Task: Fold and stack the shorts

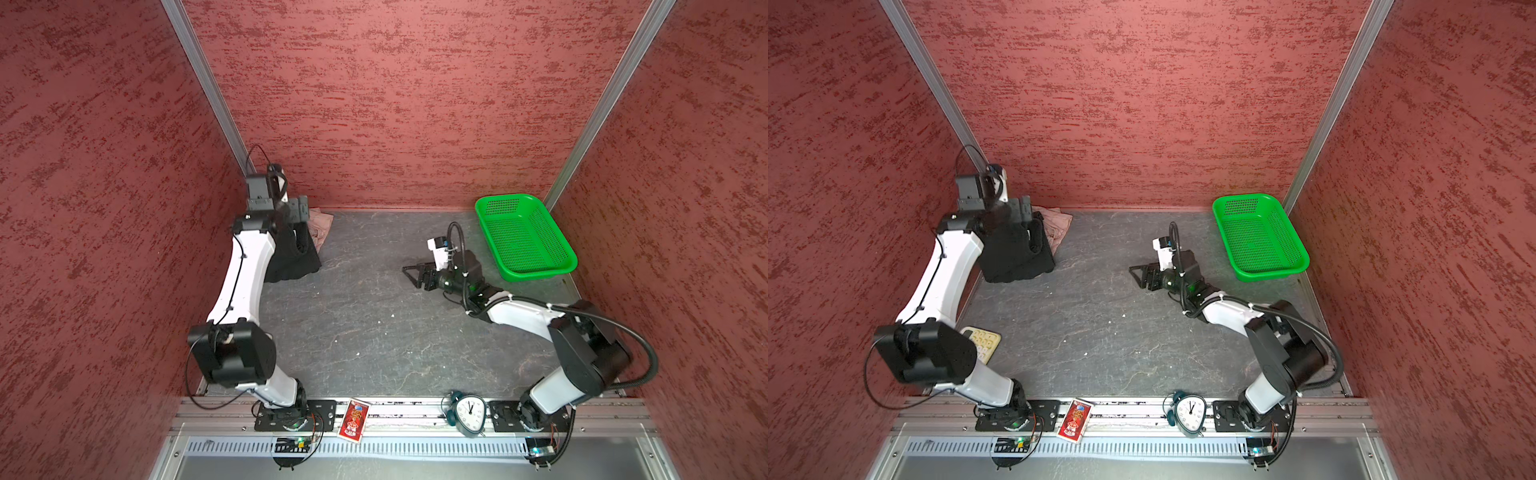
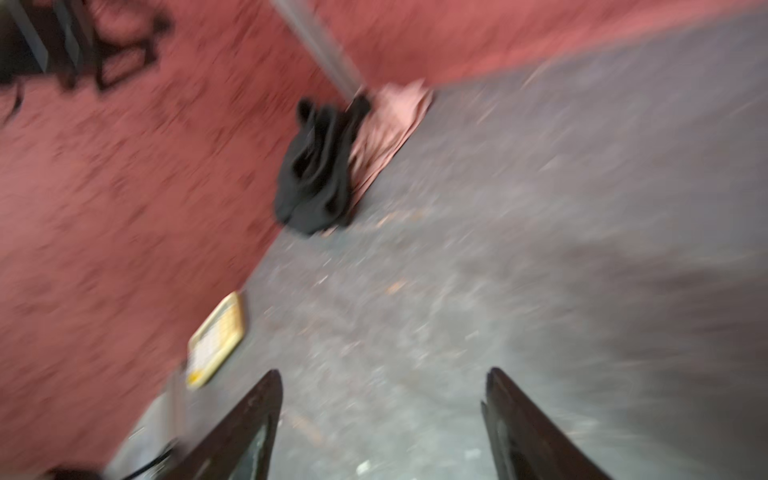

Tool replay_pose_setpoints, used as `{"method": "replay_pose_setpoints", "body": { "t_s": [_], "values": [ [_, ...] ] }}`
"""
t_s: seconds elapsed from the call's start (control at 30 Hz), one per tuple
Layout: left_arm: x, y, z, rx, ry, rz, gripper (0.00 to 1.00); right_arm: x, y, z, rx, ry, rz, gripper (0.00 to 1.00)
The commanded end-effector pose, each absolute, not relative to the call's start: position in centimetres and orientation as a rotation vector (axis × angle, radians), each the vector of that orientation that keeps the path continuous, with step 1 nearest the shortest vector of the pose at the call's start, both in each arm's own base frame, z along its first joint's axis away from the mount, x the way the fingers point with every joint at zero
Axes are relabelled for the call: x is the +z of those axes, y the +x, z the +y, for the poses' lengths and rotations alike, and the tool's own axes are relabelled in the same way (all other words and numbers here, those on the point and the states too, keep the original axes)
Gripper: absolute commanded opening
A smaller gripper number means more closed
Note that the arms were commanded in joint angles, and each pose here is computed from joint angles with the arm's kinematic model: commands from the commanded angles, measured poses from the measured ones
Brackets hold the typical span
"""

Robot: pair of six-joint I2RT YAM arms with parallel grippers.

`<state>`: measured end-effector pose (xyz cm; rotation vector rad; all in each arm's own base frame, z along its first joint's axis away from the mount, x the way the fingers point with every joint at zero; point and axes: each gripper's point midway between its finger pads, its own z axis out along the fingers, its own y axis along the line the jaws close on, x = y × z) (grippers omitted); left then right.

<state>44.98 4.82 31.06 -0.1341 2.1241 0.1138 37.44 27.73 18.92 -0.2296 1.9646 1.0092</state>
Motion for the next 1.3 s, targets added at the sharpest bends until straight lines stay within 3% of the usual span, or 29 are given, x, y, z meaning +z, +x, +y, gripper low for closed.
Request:
{"method": "replay_pose_setpoints", "body": {
  "t_s": [0.0,0.13,0.3,0.47,0.6,0.77,0.93,1.03,1.27],
  "values": [
    [35.2,42.5,2.8,-0.046,-0.164,1.875,0.99,19.7,39.8,21.1,0.682,-0.127,1.981,0.87],
    [30.2,38.6,2.7,-0.052,-0.231,1.848,0.99,21.0,39.8,12.3,0.44,0.061,1.924,0.98],
    [22.9,34.7,3.6,-0.016,-0.317,1.857,0.99,19.8,37.4,0.8,0.06,0.35,1.845,0.99],
    [17.6,32.3,5.1,0.069,-0.352,1.792,0.99,18.8,34.2,-4.1,-0.148,0.471,1.68,0.98],
    [14.6,32.1,5.3,0.032,-0.376,1.789,0.99,18.7,34.8,-4.3,-0.223,0.362,1.618,0.99],
    [14.6,34.1,3.9,-0.042,-0.268,1.76,0.99,16.2,36.5,-4.6,-0.214,0.299,1.638,0.99],
    [14.4,37.6,3.2,-0.098,-0.189,1.757,0.99,14.8,37.0,-3.0,-0.105,0.181,1.594,0.99],
    [11.7,40.1,0.7,-0.114,-0.053,1.801,0.99,13.7,37.7,-2.6,-0.1,0.161,1.652,0.99],
    [11.4,40.2,0.8,-0.066,-0.081,1.839,0.99,13.8,38.1,-2.7,-0.099,0.163,1.645,0.99]
  ]
}}
